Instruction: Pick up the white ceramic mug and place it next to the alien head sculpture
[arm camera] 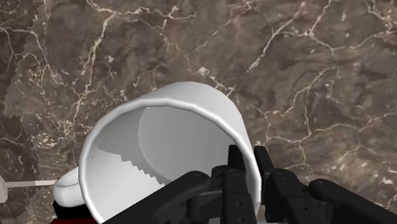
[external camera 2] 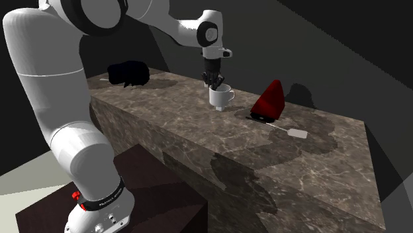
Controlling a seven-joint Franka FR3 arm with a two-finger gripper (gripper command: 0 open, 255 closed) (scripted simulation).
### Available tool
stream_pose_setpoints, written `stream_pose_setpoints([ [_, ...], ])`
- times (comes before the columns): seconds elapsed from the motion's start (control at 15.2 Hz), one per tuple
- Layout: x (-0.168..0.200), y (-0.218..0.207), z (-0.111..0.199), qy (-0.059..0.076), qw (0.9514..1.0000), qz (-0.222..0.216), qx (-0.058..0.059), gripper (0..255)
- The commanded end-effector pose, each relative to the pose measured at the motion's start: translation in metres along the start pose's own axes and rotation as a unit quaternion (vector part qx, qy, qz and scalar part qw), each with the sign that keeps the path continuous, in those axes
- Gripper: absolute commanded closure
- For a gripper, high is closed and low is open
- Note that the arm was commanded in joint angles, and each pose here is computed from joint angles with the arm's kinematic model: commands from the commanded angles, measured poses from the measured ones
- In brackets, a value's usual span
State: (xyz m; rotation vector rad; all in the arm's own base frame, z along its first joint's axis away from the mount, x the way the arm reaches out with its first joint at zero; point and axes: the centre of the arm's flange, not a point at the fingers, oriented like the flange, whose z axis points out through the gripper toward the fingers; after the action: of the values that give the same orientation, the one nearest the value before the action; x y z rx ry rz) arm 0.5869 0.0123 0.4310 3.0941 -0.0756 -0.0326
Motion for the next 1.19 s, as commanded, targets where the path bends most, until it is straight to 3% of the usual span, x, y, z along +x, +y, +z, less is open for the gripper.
stream_pose_setpoints([
  [0.0,0.0,0.0,-0.011,0.0,1.0,0.0,0.0,255],
  [1.12,-0.001,0.005,-0.1,0.0,1.0,0.0,0.0,255],
])
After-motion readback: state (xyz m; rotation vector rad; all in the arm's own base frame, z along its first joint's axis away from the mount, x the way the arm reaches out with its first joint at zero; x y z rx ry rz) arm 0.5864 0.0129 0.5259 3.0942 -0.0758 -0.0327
